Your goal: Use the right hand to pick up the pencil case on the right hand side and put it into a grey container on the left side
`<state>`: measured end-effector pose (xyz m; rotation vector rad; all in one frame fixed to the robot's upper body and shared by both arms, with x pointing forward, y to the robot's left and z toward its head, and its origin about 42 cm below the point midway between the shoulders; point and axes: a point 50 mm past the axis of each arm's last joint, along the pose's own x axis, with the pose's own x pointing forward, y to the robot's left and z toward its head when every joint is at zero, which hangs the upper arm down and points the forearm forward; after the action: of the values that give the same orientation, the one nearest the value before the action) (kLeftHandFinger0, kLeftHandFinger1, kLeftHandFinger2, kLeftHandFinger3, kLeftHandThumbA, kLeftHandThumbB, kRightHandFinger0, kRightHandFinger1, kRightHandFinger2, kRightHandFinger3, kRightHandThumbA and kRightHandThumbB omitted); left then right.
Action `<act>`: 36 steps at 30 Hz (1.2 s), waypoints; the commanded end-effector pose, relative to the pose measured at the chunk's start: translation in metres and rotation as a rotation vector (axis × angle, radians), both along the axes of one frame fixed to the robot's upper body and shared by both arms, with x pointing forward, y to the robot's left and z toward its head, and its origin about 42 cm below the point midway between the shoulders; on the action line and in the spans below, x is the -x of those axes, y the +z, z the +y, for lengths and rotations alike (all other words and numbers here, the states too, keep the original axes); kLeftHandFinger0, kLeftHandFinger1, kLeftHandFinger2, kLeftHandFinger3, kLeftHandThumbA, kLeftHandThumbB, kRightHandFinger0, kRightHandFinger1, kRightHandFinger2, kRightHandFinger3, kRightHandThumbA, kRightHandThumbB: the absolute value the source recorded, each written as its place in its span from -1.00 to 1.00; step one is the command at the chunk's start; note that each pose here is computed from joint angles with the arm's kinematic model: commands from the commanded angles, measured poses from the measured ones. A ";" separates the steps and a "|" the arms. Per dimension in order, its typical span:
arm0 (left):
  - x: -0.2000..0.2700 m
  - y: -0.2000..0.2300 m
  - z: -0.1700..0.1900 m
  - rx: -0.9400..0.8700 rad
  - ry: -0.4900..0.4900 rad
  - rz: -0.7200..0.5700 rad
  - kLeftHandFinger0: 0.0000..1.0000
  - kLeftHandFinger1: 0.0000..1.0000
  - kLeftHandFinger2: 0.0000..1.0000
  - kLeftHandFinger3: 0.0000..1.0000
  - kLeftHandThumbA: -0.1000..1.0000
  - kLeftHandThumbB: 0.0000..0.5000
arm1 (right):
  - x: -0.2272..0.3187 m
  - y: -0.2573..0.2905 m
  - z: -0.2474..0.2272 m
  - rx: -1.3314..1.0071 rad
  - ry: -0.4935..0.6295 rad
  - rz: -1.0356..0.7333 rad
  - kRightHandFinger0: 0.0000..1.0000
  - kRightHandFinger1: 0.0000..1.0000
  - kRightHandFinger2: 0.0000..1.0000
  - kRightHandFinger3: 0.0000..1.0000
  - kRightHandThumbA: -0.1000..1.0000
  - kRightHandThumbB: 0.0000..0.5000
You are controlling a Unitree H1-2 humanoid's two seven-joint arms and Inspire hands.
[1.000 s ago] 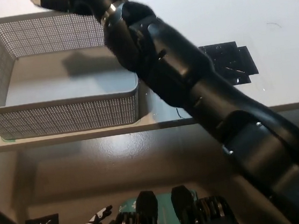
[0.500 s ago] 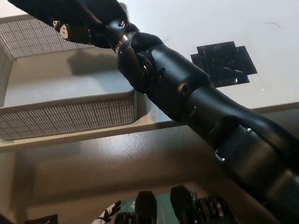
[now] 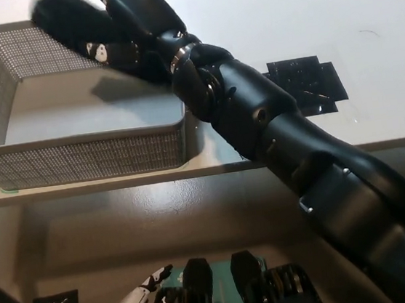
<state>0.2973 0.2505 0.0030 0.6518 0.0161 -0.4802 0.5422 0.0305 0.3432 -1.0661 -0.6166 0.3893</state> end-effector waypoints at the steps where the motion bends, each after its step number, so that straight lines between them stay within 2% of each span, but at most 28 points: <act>1: -0.017 0.016 -0.011 -0.004 -0.071 -0.074 1.00 1.00 0.96 0.91 1.00 1.00 | -0.003 0.049 0.002 0.009 0.074 0.023 1.00 1.00 1.00 1.00 1.00 1.00; 8: -0.025 0.022 -0.016 -0.026 -0.106 -0.090 1.00 1.00 0.98 0.94 1.00 1.00 | -0.007 0.051 -0.017 -0.003 0.056 0.045 1.00 1.00 1.00 1.00 1.00 1.00; 10: -0.025 0.023 -0.017 -0.026 -0.111 -0.091 1.00 1.00 1.00 0.96 1.00 1.00 | -0.007 0.050 -0.021 -0.005 0.050 0.048 1.00 1.00 1.00 1.00 1.00 0.93; 14: -0.024 0.023 -0.017 -0.024 -0.111 -0.092 1.00 1.00 1.00 1.00 1.00 1.00 | -0.008 0.049 -0.032 -0.023 0.051 0.049 1.00 1.00 1.00 1.00 1.00 1.00; 21: -0.022 0.020 -0.013 -0.027 -0.088 -0.093 1.00 1.00 1.00 0.87 1.00 1.00 | -0.008 0.055 -0.062 -0.080 0.042 0.024 1.00 1.00 1.00 1.00 1.00 1.00; 23: -0.021 0.020 -0.010 -0.032 -0.086 -0.090 1.00 1.00 1.00 0.89 1.00 1.00 | -0.006 0.056 -0.073 -0.102 0.030 0.028 1.00 1.00 1.00 1.00 1.00 0.78; 26: -0.017 0.018 -0.006 -0.033 -0.083 -0.078 1.00 1.00 1.00 0.92 1.00 1.00 | -0.001 0.053 -0.092 -0.115 0.011 0.033 1.00 1.00 1.00 1.00 1.00 0.77; 28: -0.016 0.016 -0.002 -0.033 -0.075 -0.074 1.00 1.00 1.00 0.92 1.00 1.00 | 0.002 0.051 -0.102 -0.140 0.009 0.044 1.00 1.00 1.00 1.00 1.00 0.68; 32: -0.010 0.013 0.003 -0.042 -0.055 -0.074 1.00 1.00 1.00 0.87 1.00 1.00 | 0.011 0.043 -0.138 -0.217 -0.026 0.039 1.00 1.00 1.00 1.00 1.00 0.74; 34: -0.009 0.012 0.005 -0.044 -0.051 -0.072 1.00 1.00 1.00 0.87 1.00 1.00 | 0.016 0.041 -0.149 -0.263 -0.024 0.047 1.00 1.00 1.00 1.00 1.00 0.69; 36: -0.009 0.012 0.006 -0.043 -0.049 -0.068 1.00 1.00 1.00 0.91 1.00 1.00 | 0.023 0.039 -0.169 -0.330 -0.035 0.055 1.00 1.00 1.00 1.00 1.00 0.81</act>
<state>0.3034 0.2443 0.0063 0.6975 -0.0021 -0.5316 0.5286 -0.1094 0.3509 -0.8721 -0.5596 0.3198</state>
